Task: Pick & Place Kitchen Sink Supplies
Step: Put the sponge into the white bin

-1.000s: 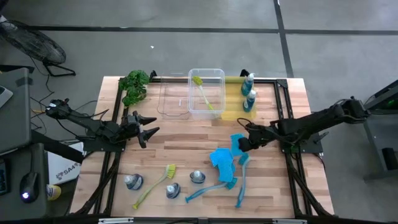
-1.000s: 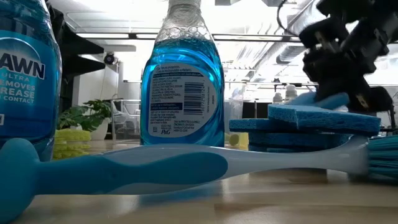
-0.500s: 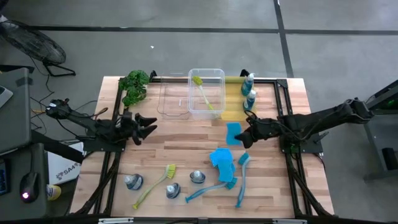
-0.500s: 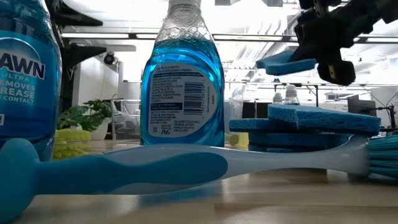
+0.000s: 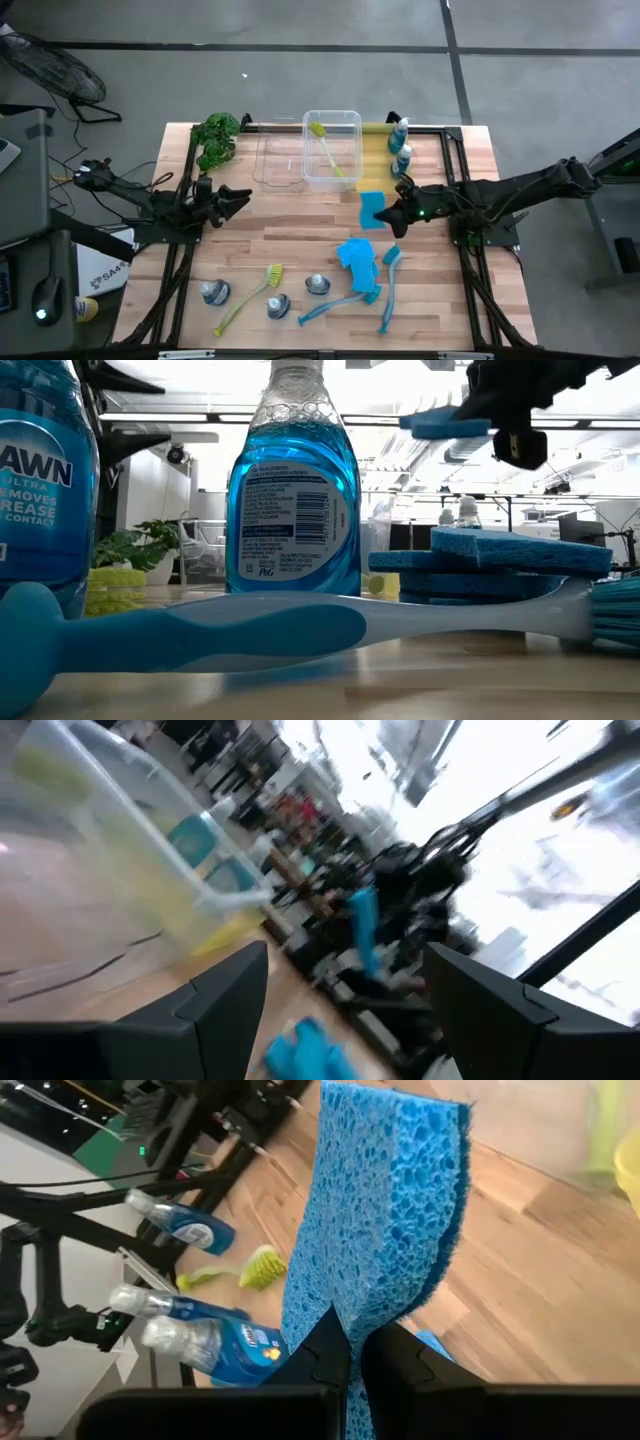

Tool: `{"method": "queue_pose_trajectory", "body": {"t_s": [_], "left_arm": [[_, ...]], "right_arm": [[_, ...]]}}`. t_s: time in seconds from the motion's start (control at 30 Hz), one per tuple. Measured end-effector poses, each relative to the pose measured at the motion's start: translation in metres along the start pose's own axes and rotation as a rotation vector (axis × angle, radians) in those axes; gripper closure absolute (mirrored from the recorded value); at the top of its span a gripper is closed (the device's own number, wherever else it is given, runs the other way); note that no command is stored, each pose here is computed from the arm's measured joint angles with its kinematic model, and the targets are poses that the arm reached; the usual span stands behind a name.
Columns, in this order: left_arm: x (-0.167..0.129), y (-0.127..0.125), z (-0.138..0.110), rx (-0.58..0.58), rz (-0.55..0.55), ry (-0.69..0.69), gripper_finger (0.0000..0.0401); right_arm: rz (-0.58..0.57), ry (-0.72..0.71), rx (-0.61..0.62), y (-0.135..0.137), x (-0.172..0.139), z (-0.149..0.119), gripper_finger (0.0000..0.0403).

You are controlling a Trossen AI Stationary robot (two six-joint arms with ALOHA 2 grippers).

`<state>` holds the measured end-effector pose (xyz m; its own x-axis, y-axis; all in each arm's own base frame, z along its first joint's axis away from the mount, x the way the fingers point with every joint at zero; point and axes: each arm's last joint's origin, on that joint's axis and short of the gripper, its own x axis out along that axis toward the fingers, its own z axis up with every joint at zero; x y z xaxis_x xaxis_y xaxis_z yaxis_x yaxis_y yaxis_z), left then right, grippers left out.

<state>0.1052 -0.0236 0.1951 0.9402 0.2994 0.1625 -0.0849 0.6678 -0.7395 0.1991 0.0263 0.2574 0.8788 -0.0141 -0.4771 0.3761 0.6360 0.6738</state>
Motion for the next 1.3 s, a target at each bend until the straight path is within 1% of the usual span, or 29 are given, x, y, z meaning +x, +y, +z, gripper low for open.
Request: {"method": "queue_pose_trajectory", "body": {"t_s": [0.2,0.37,0.53,0.67,0.73,0.83,1.07,1.3], "left_arm": [[0.009,-0.026,0.019,0.076,-0.011,-0.034,0.0137],[0.024,-0.051,0.03,0.144,-0.006,-0.028,0.0137],[0.046,-0.073,0.033,0.216,0.018,-0.01,0.0138],[0.073,-0.085,0.04,0.241,-0.013,0.013,0.0138],[0.09,-0.088,0.044,0.262,-0.029,0.035,0.0138],[0.112,-0.087,0.053,0.286,-0.063,0.066,0.0138],[0.151,-0.078,0.069,0.292,-0.104,0.129,0.0138],[0.182,-0.067,0.071,0.282,-0.143,0.207,0.0138]], "right_arm": [[0.03,-0.069,-0.089,0.013,-0.006,0.017,0.0391],[0.056,-0.107,-0.176,0.026,-0.009,0.037,0.0391],[0.082,-0.108,-0.274,0.043,0.0,0.058,0.0391],[0.102,-0.094,-0.35,0.057,0.013,0.074,0.0391],[0.111,-0.082,-0.384,0.062,0.02,0.081,0.0391],[0.091,-0.063,-0.406,0.066,0.029,0.09,0.0391],[0.063,-0.035,-0.402,0.066,0.039,0.1,0.0391],[0.032,-0.068,-0.389,0.059,0.039,0.109,0.0391]]}}
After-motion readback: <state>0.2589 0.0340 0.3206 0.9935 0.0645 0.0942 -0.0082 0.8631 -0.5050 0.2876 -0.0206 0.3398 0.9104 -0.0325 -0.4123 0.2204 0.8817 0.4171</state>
